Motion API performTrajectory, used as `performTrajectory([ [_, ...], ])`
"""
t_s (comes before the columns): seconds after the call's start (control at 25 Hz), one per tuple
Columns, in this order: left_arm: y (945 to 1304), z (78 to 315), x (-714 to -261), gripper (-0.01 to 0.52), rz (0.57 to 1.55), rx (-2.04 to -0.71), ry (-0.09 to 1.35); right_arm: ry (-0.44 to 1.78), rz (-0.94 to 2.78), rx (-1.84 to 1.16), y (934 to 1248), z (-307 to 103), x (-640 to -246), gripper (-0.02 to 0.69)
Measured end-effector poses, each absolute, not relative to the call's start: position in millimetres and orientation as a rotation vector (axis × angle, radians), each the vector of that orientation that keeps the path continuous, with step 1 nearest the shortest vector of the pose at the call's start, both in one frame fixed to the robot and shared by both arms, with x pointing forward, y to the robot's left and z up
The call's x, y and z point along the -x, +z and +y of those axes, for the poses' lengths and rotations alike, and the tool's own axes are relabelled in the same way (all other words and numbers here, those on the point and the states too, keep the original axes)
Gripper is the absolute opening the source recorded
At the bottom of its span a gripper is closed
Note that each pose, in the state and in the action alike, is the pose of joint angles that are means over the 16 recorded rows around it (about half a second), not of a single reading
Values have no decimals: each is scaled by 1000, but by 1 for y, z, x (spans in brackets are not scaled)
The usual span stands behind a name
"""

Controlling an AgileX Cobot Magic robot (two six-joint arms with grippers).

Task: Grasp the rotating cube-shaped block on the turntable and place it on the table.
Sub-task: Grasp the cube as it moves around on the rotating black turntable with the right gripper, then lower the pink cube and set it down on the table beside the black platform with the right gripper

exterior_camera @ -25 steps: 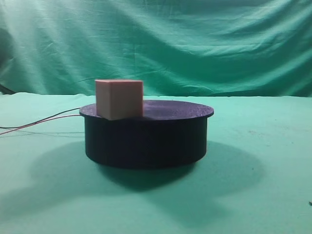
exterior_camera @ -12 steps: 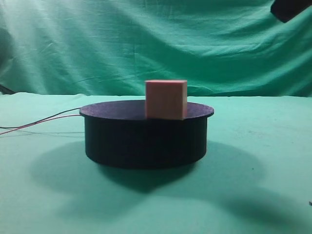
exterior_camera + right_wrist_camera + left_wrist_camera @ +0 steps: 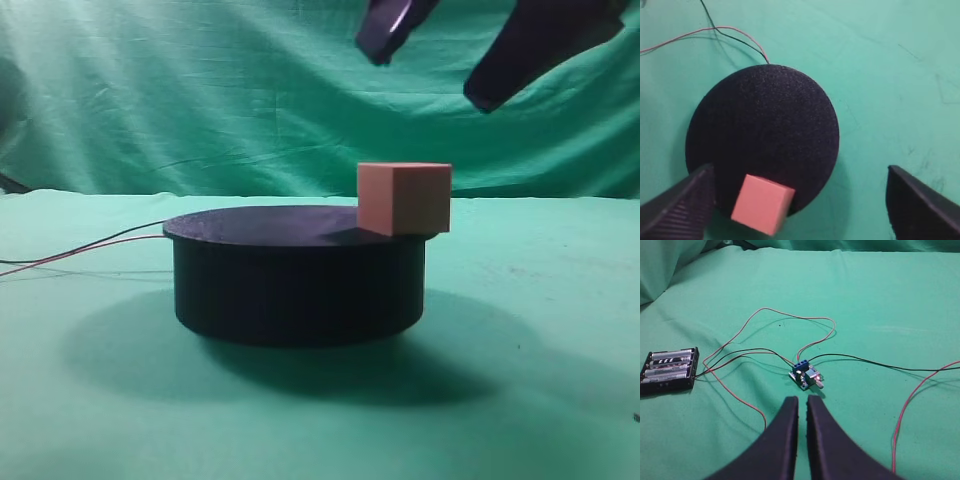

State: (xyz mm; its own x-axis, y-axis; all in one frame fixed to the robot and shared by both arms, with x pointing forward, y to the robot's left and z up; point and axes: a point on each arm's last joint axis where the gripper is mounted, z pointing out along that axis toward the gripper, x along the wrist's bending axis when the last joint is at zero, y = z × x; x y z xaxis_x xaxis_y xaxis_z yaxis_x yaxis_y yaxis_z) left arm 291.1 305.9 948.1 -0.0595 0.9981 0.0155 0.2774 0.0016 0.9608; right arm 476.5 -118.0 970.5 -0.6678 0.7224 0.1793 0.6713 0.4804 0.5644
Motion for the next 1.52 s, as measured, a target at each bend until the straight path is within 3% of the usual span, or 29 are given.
performTrajectory([
  [0.24, 948, 306, -291, 0, 1458, -1390, 1114, 917, 2649, -1271, 962, -115, -484, 357],
  [0.52, 948, 306, -291, 0, 1458, -1390, 1114, 920, 2573, -1361, 984, -139, -489, 236],
  [0.76, 948, 306, -291, 0, 1458, -1390, 1114, 828, 2442, -1526, 993, -182, -487, 236],
  [1.0, 948, 306, -291, 0, 1458, -1390, 1114, 672, 2343, -1694, 975, -218, -477, 236],
  [1.36, 948, 306, -291, 0, 1458, -1390, 1114, 541, 2355, -1794, 947, -231, -460, 334],
  [1.52, 948, 306, -291, 0, 1458, -1390, 1114, 545, 2364, -1799, 957, -231, -457, 318],
])
